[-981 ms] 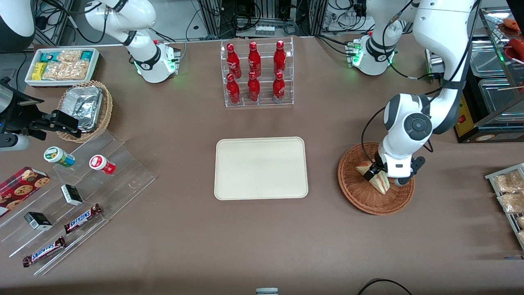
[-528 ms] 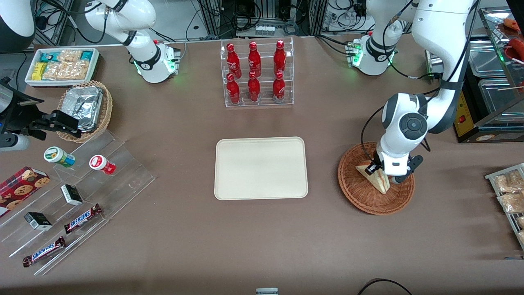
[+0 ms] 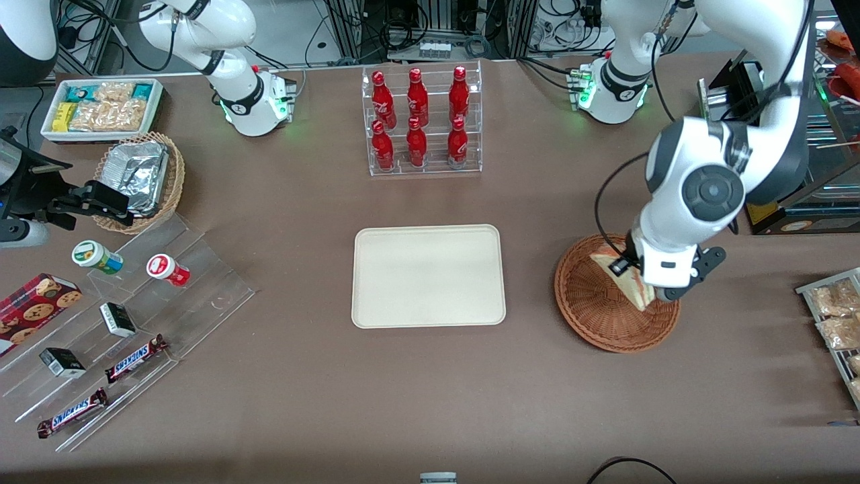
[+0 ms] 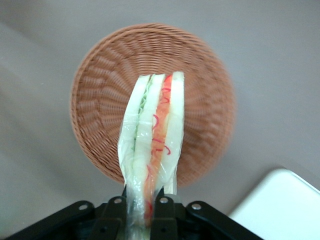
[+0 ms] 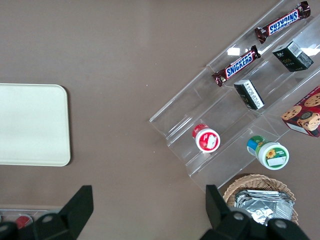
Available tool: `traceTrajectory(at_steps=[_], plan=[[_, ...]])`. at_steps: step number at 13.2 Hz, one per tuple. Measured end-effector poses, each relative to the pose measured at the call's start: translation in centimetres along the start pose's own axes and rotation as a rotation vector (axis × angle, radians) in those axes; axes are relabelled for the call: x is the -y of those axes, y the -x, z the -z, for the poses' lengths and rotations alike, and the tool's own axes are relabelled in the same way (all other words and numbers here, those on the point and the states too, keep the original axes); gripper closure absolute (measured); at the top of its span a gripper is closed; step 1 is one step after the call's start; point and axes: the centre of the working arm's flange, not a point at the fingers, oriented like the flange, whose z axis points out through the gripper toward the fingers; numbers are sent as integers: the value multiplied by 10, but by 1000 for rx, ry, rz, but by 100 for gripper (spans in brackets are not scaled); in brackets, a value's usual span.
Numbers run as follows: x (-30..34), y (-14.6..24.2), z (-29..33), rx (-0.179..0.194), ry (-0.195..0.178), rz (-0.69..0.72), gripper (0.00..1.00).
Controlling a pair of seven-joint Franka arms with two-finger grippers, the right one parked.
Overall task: Place sandwich from basket to tray
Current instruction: 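Carry the sandwich with the left gripper over the white tray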
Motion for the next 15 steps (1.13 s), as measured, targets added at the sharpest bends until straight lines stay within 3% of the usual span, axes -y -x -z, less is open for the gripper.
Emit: traceTrajectory(at_steps=[4,6,10,13,15], plan=[[-70,69,13,8,55,-116,85],[-103,83,9,22,82,-165,85],[-178,134,-34,0,69,-313,85],[-222,179,-78,-15,98,-394,85],[-235,200,-103,-5,98,-427,85]])
